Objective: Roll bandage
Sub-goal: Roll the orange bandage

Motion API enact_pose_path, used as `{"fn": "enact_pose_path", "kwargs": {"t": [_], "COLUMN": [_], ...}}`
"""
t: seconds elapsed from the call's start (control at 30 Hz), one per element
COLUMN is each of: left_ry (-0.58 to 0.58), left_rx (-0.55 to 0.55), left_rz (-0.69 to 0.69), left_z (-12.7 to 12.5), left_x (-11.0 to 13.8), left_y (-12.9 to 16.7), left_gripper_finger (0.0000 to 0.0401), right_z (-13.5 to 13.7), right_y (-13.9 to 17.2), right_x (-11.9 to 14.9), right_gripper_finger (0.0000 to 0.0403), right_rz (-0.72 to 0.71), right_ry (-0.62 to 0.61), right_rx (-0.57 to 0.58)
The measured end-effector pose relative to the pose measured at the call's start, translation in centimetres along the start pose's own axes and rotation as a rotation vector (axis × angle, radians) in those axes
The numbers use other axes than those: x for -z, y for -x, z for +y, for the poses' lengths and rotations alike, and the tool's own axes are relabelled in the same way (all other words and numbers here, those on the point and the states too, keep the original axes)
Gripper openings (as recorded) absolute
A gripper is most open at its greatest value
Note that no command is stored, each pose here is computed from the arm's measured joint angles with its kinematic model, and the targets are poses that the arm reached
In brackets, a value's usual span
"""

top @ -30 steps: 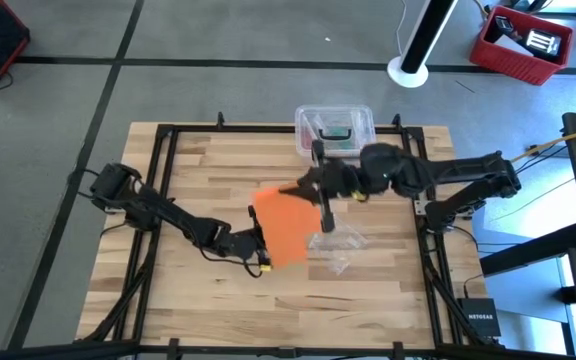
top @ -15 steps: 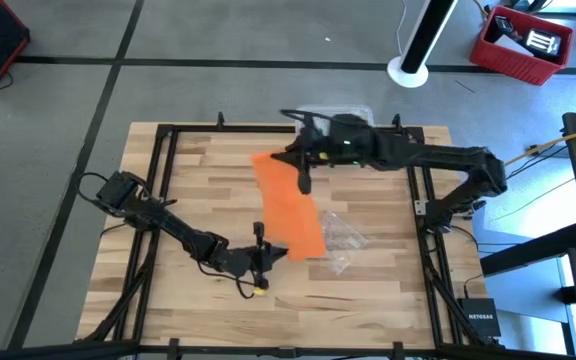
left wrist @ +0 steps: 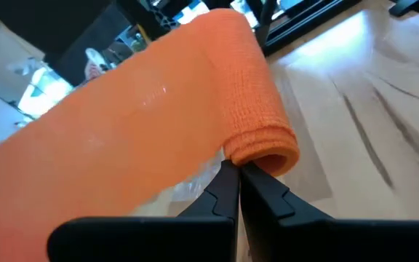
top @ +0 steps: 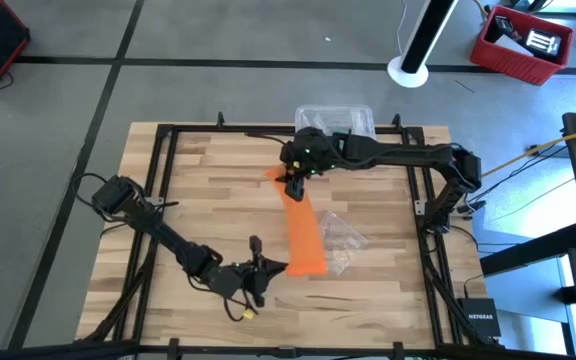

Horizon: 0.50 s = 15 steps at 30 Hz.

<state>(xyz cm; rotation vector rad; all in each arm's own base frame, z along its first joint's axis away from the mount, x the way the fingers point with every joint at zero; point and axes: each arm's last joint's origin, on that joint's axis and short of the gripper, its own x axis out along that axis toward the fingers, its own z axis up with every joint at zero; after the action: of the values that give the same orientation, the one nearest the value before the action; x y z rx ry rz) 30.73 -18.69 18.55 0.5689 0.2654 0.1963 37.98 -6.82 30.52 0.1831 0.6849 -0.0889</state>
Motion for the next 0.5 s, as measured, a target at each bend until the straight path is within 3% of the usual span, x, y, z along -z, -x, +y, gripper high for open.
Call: {"fn": "enact_pose_path", "kwargs": {"t": [0.1, 0.23, 0.37, 0.5], "left_ry": [0.012, 0.109, 0.243, 0.312], "left_rx": [-0.055, -0.085, -0.075, -0.058], "left_rz": [0.013, 0.008, -0.009, -0.009], "left_z": [-0.1, 0.1, 0.4, 0.5], "left_x": [-0.3, -0.8, -1.1, -1.1], "left_y": [0.4, 0.7, 0.9, 0.9], "left_gripper_finger": [0.0000, 0.0000, 0.0000, 0.0000], "right_z": [0.1, 0.6, 1.3, 1.3], "right_y": [0.7, 3.3, 6.1, 6.6], "right_x": [0.3, -0.1, -0.6, -0.2], "right_gripper_finger": [0.0242, 0.0300, 0.0321, 0.0323], "right_rz": [0.035, 0.021, -0.030, 0.008], "right_ry": [0.026, 0.053, 0.062, 0.057], "right_rx": [0.005, -0.043, -0.063, -0.061]}}
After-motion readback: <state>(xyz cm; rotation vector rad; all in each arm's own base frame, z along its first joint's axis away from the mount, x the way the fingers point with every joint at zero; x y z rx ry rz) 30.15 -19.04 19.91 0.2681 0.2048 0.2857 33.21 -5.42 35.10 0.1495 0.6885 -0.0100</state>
